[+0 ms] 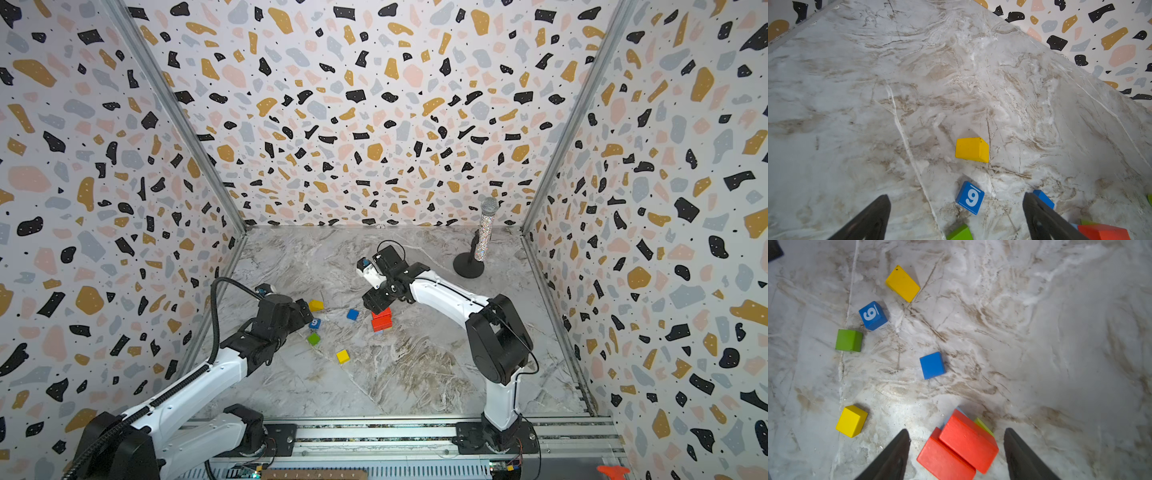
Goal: Build the wood block tower
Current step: 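Move the right gripper over the plain blue cube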
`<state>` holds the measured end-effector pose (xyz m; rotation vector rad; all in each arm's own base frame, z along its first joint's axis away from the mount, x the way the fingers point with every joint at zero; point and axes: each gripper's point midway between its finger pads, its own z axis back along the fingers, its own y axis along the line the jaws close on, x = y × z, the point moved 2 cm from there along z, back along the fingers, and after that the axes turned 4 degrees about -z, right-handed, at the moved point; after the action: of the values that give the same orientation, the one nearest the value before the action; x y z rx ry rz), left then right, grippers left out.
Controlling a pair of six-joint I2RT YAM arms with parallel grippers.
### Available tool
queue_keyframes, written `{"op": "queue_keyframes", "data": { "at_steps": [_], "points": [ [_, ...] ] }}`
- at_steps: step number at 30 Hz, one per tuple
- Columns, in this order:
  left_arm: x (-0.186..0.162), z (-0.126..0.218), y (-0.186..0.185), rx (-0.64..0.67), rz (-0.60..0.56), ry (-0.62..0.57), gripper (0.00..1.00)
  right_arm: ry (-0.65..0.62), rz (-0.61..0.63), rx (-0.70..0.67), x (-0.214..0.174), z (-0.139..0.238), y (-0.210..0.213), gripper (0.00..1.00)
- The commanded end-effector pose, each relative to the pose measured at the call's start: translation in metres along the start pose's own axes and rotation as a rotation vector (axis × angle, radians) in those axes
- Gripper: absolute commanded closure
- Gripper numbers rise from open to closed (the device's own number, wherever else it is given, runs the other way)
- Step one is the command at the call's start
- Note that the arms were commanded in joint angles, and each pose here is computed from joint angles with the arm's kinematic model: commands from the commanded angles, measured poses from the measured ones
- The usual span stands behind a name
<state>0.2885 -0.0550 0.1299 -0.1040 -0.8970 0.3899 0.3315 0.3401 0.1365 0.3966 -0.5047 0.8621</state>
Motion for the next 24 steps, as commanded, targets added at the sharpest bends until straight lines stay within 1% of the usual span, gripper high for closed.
{"op": "queue_keyframes", "data": {
  "at_steps": [1, 4, 9, 14, 24],
  "points": [
    [-0.002, -0.002, 0.004, -0.006, 0.030, -0.034, 0.00, -0.002, 0.068, 0.036, 0.012, -0.002, 0.007, 0.31],
    [-0.009, -0.007, 0.009, 0.004, 0.027, -0.023, 0.00, 0.031, 0.055, 0.057, 0.011, -0.016, 0.008, 0.35],
    [-0.018, -0.015, 0.012, 0.011, 0.015, 0.000, 0.00, 0.057, 0.067, 0.036, 0.008, -0.033, 0.007, 0.35],
    [-0.017, -0.016, 0.015, 0.016, 0.017, -0.014, 0.00, 0.057, 0.088, 0.047, 0.012, -0.045, 0.014, 0.35],
    [-0.015, -0.017, 0.018, 0.013, 0.024, -0.026, 0.00, 0.102, 0.113, 0.056, 0.009, -0.071, 0.022, 0.37]
  ]
}}
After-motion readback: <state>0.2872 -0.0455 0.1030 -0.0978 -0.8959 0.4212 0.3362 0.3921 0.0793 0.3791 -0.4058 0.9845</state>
